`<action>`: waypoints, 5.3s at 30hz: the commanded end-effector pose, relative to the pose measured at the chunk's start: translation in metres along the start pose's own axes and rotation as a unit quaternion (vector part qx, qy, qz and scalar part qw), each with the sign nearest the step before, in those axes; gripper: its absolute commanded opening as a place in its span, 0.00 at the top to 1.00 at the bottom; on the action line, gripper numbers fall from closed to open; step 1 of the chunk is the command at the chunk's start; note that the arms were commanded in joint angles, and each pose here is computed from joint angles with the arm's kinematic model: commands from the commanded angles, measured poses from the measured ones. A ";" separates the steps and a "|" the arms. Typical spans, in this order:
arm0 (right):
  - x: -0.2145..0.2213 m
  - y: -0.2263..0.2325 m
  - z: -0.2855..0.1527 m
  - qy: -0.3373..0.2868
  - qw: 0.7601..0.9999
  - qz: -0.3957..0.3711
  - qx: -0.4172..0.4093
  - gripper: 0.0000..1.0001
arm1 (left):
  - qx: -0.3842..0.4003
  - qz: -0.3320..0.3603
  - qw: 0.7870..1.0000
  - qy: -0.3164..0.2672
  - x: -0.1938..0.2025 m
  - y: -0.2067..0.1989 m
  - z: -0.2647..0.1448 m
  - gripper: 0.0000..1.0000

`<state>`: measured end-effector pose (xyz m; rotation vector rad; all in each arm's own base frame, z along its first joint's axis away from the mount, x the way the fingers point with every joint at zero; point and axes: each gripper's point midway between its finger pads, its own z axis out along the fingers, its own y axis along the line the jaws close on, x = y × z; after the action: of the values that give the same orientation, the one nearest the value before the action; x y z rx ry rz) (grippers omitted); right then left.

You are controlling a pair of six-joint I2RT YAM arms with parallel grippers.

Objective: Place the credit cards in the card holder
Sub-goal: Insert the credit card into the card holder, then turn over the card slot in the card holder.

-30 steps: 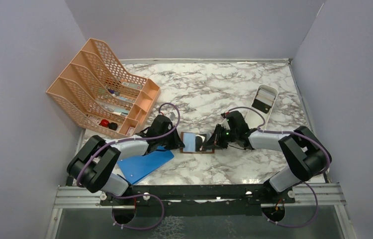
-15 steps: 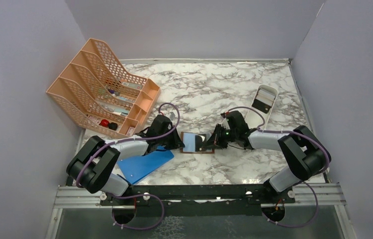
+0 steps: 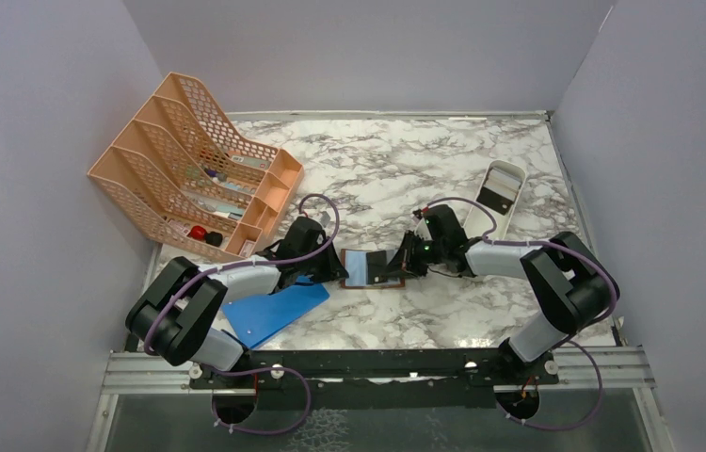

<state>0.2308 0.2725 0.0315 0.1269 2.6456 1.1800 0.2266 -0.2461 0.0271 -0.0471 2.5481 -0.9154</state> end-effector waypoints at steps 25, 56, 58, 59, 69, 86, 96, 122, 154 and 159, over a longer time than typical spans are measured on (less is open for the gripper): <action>-0.023 -0.023 -0.013 -0.016 0.990 -0.064 0.122 0.58 | 0.020 0.011 1.000 0.014 0.011 -0.013 0.001 0.88; -0.006 0.007 0.014 0.020 0.997 -0.075 0.017 0.54 | 0.061 0.017 0.998 0.010 0.010 -0.035 0.002 0.80; -0.005 0.008 0.015 0.022 0.997 -0.076 0.015 0.54 | 0.062 0.018 0.998 0.009 0.009 -0.036 0.002 0.80; -0.005 0.008 0.016 0.024 0.997 -0.076 0.014 0.54 | 0.064 0.018 0.998 0.008 0.008 -0.037 0.002 0.80; 0.004 0.021 0.019 0.037 0.997 -0.065 -0.028 0.54 | 0.079 0.025 0.997 0.010 0.006 -0.046 0.005 0.75; 0.002 0.024 0.008 0.022 0.997 -0.072 -0.022 0.57 | 0.104 0.029 0.994 0.009 0.003 -0.059 0.000 0.69; -0.018 0.010 -0.021 -0.030 0.988 -0.136 0.068 0.61 | 0.144 0.031 0.989 0.026 0.006 -0.075 -0.007 0.99; 0.004 -0.024 0.002 0.007 0.989 -0.133 0.070 0.74 | 0.160 0.035 0.986 0.030 0.002 -0.083 -0.002 0.95; 0.010 -0.027 -0.013 -0.007 0.988 -0.134 0.078 0.74 | 0.108 0.071 0.991 0.032 -0.003 -0.078 -0.025 0.93; 0.013 -0.029 -0.007 -0.002 0.989 -0.127 0.073 0.74 | 0.181 0.067 0.981 0.035 -0.001 -0.103 -0.033 0.93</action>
<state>0.2251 0.2547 0.0300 -0.1891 2.6005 0.9296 0.2052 -0.2914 0.0832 0.2036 2.4970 -1.1663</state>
